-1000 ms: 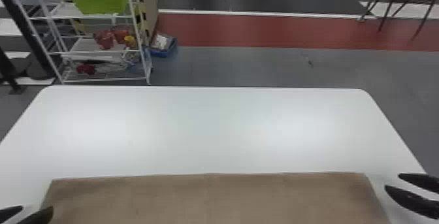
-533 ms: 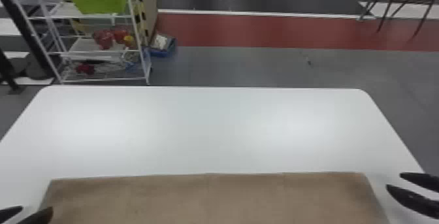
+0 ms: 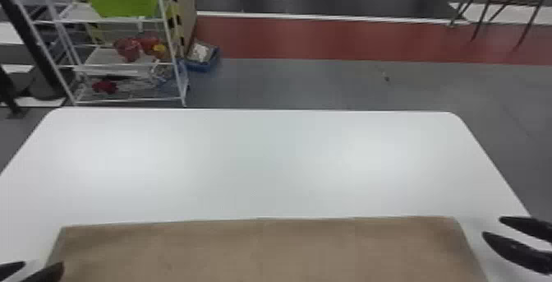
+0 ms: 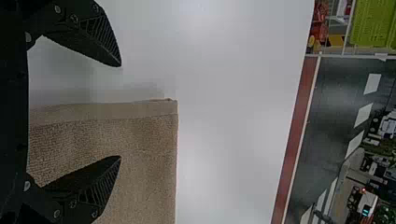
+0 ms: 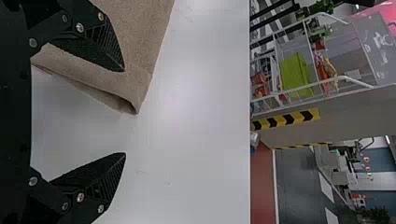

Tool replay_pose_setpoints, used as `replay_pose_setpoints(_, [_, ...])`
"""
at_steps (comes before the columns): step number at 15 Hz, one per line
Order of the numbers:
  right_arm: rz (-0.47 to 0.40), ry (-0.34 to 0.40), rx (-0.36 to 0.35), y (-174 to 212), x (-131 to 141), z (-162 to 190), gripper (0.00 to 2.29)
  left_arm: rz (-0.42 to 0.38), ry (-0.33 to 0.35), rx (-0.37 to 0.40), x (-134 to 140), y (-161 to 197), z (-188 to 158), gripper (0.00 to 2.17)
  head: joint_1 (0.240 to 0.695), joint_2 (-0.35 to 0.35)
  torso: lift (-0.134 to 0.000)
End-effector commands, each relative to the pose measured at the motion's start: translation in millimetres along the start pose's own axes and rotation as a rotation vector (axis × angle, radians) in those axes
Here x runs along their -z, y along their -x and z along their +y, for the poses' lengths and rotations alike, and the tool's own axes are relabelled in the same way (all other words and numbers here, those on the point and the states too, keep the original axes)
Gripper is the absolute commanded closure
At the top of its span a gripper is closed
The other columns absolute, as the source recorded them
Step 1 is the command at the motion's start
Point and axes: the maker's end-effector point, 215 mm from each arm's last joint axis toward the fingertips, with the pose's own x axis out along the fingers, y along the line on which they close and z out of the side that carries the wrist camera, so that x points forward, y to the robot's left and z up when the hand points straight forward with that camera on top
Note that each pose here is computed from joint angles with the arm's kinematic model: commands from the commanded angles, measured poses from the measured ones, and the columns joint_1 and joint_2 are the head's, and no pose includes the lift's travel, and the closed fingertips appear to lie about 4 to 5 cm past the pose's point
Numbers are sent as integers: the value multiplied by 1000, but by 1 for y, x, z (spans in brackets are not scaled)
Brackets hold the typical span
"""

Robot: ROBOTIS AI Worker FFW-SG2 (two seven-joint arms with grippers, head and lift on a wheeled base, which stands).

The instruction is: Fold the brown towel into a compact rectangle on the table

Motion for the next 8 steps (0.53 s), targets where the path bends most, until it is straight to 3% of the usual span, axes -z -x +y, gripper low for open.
replay_pose_setpoints(1, [-2, 2, 3, 1, -1, -1, 282, 7, -2, -7, 2, 0, 2, 215, 695, -58, -122])
replay_pose_setpoints(8, [-1, 2, -13, -4, 0, 4, 282, 49, -26, -39, 13, -7, 9, 215, 695, -49, -122])
